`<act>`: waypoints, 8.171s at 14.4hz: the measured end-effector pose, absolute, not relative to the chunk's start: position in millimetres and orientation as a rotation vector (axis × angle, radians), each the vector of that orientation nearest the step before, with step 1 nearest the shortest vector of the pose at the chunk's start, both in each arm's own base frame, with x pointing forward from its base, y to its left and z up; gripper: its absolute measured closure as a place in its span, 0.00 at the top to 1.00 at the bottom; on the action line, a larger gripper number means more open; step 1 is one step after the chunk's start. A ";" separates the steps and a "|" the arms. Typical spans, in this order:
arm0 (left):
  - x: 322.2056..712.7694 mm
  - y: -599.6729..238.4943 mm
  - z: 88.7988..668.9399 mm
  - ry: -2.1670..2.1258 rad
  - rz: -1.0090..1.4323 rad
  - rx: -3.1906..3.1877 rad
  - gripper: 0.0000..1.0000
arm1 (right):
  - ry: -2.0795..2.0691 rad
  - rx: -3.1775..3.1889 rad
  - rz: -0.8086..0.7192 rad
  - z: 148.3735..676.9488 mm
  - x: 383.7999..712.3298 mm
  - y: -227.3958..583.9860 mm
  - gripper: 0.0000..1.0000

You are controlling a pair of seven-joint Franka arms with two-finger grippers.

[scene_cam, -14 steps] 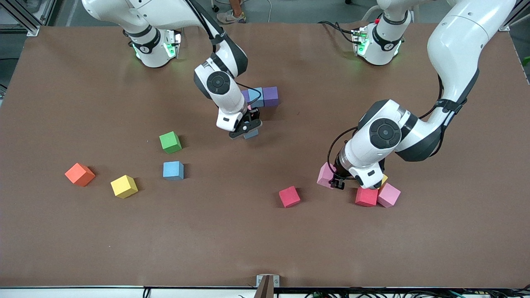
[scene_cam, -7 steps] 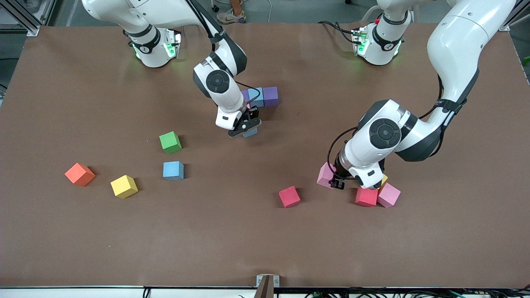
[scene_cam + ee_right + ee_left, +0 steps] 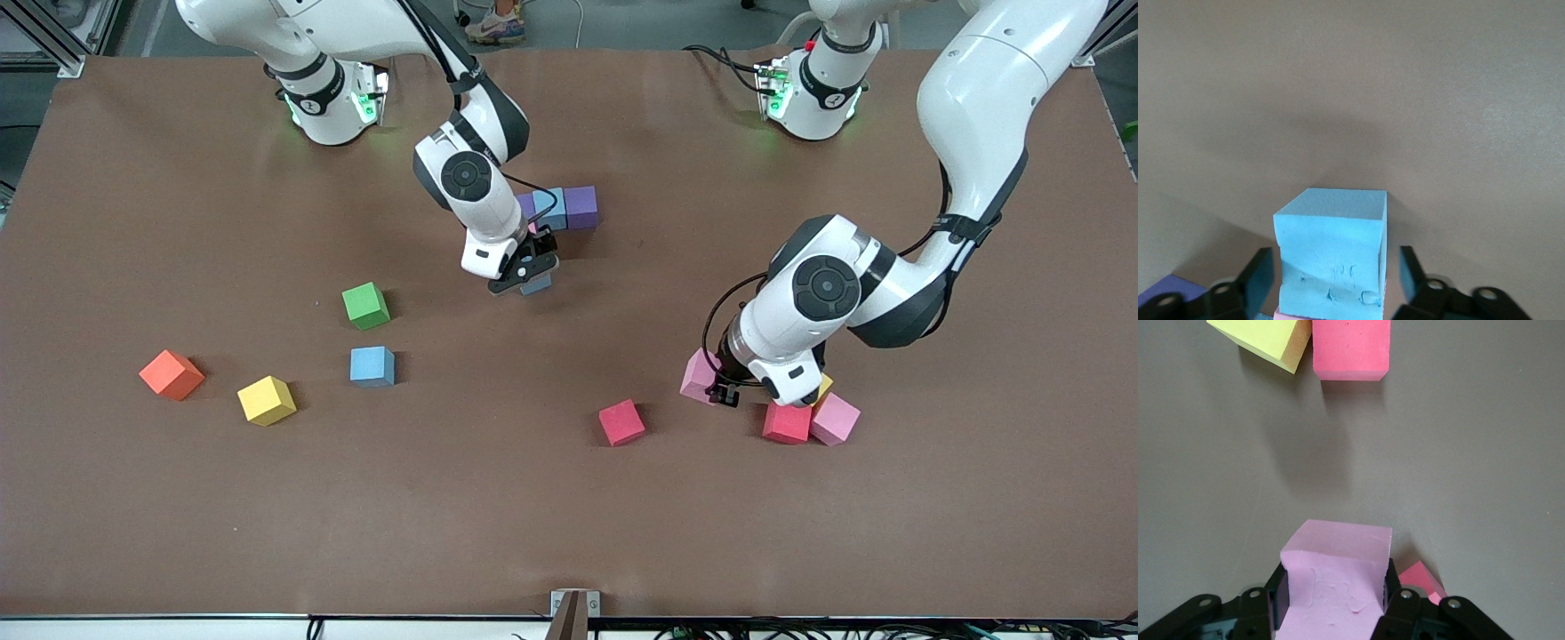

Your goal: Arrange 11 blocks into digit 3

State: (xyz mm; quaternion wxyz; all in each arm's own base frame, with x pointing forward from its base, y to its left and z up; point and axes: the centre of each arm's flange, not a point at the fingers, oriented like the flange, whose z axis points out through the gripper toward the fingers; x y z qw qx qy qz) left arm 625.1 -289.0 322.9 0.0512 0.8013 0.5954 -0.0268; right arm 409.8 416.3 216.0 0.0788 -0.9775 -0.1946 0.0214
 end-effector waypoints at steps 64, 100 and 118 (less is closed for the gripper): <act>407.0 -554.3 208.3 2.430 -0.128 2.120 0.09 | -0.392 -3.049 0.328 206.8 622.5 155.6 0.93; 593.7 -234.8 321.9 1.480 -0.094 3.008 1.00 | -0.292 -2.969 0.240 252.4 591.6 376.6 0.58; 678.0 -83.7 225.0 1.306 0.055 2.855 1.00 | -0.267 -3.007 0.336 219.4 551.0 418.9 0.58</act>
